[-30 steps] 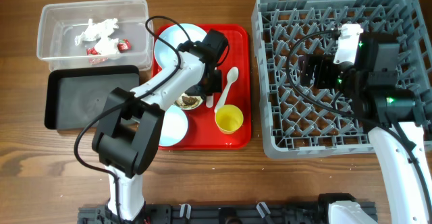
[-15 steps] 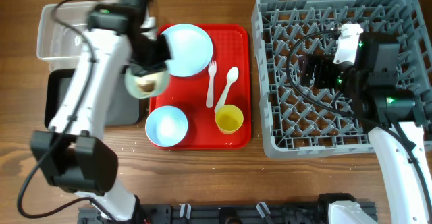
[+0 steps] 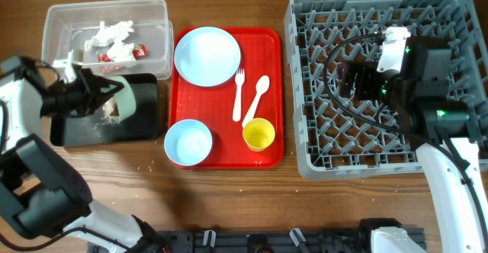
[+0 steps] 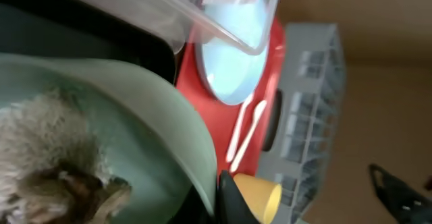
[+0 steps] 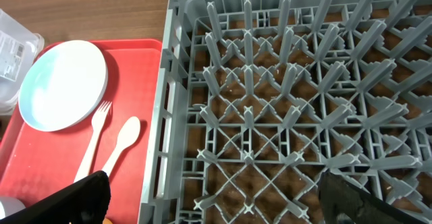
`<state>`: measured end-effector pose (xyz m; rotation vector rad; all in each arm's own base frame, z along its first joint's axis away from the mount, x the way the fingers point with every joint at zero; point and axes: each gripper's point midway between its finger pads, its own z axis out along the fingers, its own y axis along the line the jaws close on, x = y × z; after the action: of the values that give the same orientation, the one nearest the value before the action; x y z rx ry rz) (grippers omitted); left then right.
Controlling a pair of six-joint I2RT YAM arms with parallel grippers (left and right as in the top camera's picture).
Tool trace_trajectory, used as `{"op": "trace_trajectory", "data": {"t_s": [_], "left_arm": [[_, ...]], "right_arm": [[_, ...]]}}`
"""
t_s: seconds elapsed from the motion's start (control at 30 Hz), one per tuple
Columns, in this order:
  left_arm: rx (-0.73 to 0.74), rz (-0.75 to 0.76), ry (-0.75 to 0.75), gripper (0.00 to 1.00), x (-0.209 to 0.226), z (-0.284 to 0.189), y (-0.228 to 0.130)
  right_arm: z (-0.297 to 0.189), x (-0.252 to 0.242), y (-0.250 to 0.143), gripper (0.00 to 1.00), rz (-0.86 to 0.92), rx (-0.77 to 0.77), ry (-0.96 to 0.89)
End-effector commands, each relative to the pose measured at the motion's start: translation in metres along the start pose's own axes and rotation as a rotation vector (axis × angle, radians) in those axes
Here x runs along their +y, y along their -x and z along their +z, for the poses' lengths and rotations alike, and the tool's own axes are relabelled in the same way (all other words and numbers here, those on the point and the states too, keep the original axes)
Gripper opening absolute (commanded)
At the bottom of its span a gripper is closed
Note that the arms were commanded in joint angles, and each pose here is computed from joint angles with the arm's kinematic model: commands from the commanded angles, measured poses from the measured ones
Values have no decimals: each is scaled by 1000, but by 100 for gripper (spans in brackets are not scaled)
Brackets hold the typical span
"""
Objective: Sort waste into correct bins and load items into the dishwasher rack
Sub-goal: 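Tip the green bowl over the black tray to dump rice scraps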
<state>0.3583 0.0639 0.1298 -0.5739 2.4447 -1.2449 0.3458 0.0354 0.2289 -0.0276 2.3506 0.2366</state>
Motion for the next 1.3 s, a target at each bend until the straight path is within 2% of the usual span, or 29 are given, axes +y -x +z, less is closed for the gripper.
{"op": "trace_trajectory", "data": {"t_s": [0.0, 0.13, 0.3, 0.43, 0.53, 0.7, 0.77, 0.8, 0.87, 0.97, 1.03, 1.07, 1.13, 1.2, 1.27], "left_arm": [[-106, 33, -289, 4, -19, -16, 7], [-191, 49, -435, 4, -27, -37, 16], [-209, 21, -573, 4, -45, -51, 18], [-190, -44, -580, 4, -45, -51, 18], [-138, -218, -596, 4, -45, -51, 16], [-152, -241, -589, 4, -40, -56, 18], [-174, -233, -489, 4, -22, -52, 20], [-179, -252, -369, 4, -2, -46, 19], [-170, -312, -307, 4, 10, -43, 17], [-164, -293, -520, 4, -25, -57, 17], [-186, -213, -475, 4, -19, -54, 18], [-179, -237, -438, 4, -13, -51, 17], [-148, -321, -494, 4, -23, -53, 11], [-164, -255, -467, 4, -20, -51, 13], [-147, -305, -448, 4, -17, -49, 10]], "right_arm": [[-1, 4, 5, 100, 14, -10, 20], [-1, 4, 5, 100, 15, -9, 20], [-1, 4, 5, 100, 15, -9, 21], [-1, 4, 5, 100, 15, -9, 20], [-1, 4, 5, 100, 15, -7, 21], [-1, 8, 5, 100, 15, -7, 47], [-1, 8, 5, 100, 15, -7, 47], [-1, 8, 5, 100, 15, -7, 47], [-1, 8, 5, 100, 15, -8, 47], [-1, 8, 5, 100, 14, -7, 47], [-1, 8, 5, 100, 14, -6, 47], [-1, 8, 5, 100, 13, -7, 47], [-1, 8, 5, 100, 14, -9, 48], [-1, 8, 7, 100, 13, -15, 47], [-1, 8, 8, 99, 11, -20, 48]]}}
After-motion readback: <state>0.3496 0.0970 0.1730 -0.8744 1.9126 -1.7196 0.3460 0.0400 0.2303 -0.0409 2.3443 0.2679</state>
